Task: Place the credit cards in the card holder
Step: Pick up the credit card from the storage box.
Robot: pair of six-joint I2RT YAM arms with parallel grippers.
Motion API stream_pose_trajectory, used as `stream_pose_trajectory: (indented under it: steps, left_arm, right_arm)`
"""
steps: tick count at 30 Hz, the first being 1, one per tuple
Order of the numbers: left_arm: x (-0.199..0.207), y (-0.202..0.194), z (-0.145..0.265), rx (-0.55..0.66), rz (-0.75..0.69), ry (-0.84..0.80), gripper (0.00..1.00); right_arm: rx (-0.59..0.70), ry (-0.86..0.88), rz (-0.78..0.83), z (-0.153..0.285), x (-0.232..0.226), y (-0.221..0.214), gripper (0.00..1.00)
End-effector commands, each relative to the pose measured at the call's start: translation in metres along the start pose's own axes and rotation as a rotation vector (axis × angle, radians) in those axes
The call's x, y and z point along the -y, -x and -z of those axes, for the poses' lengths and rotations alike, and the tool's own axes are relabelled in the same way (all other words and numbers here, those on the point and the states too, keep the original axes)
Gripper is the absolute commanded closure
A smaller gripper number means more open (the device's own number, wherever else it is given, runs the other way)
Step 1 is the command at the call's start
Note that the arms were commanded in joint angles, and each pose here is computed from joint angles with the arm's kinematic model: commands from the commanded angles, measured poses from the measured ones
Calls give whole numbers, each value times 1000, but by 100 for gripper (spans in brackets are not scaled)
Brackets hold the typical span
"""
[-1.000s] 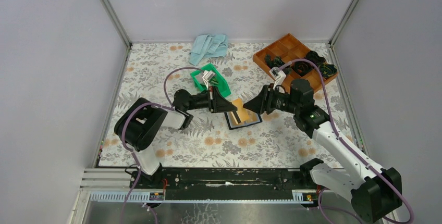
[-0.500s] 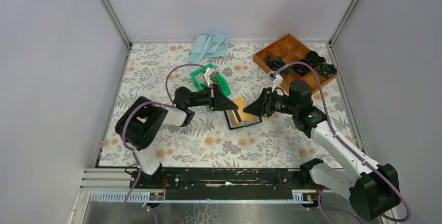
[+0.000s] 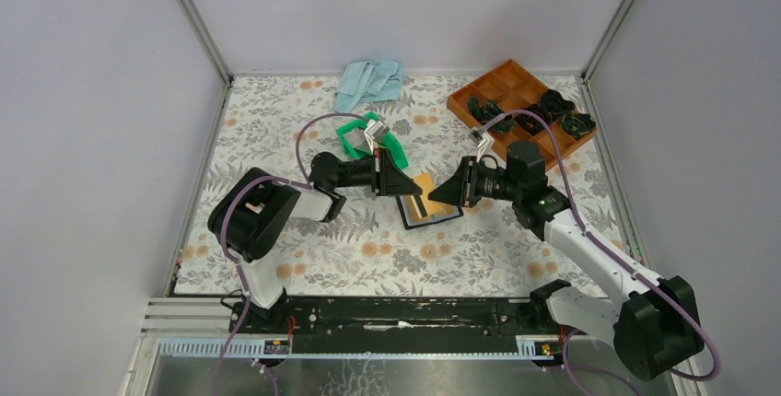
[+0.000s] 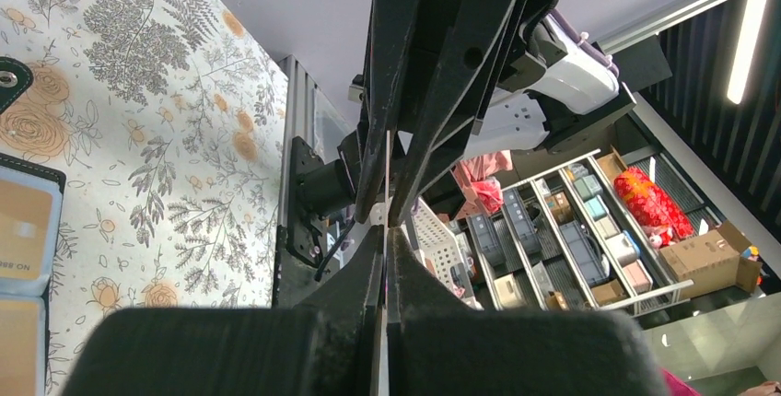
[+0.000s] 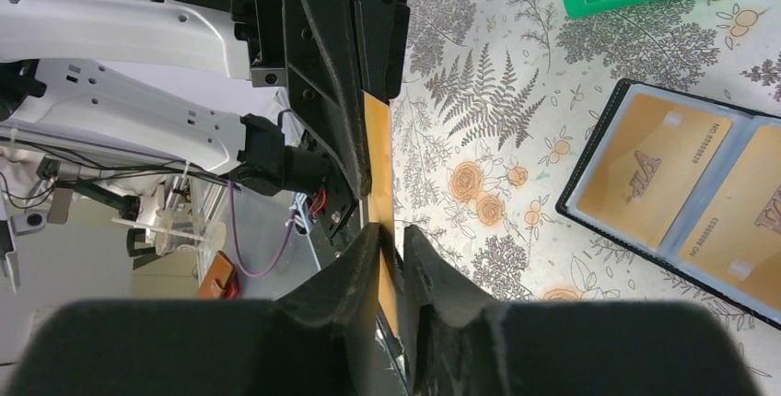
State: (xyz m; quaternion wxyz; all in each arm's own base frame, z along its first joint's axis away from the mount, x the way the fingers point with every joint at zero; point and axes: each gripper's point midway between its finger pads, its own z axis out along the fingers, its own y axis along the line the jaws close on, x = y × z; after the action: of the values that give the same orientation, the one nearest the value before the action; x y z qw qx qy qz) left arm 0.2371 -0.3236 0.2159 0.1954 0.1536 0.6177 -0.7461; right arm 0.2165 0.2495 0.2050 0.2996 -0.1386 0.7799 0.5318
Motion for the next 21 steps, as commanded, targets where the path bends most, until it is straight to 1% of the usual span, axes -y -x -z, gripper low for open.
stream_pose_trajectory:
  steps: [1, 6, 7, 9, 10, 11, 12, 15, 17, 21]
  left_arm:
    - [14, 4, -2, -16, -93, -60, 100]
    - [12, 4, -3, -20, -89, -61, 100]
    - [11, 4, -3, -18, -86, -60, 100]
    - [10, 5, -4, -16, -81, -58, 100]
    - [10, 5, -4, -14, -79, -58, 97]
    - [8, 6, -4, -7, -75, -55, 90]
    - [7, 7, -4, -1, -70, -51, 81]
    - [1, 12, -2, 37, -55, -33, 64]
    - [-4, 16, 1, 70, -44, -17, 60]
    - [-12, 23, 5, 124, -32, 8, 58]
  right_arm:
    - [14, 61, 25, 1, -10, 6, 80]
    - [6, 80, 20, -1, -11, 6, 98]
    - [5, 82, 19, -1, -11, 6, 100]
    - [6, 83, 19, -1, -10, 6, 100]
    - [9, 82, 18, -1, -10, 6, 100]
    - [10, 82, 19, -1, -10, 6, 100]
    - [12, 81, 19, 0, -10, 6, 100]
    - [17, 76, 21, 2, -10, 7, 100]
    - [21, 64, 28, 3, -9, 8, 100]
    - [20, 40, 36, 6, -6, 8, 100]
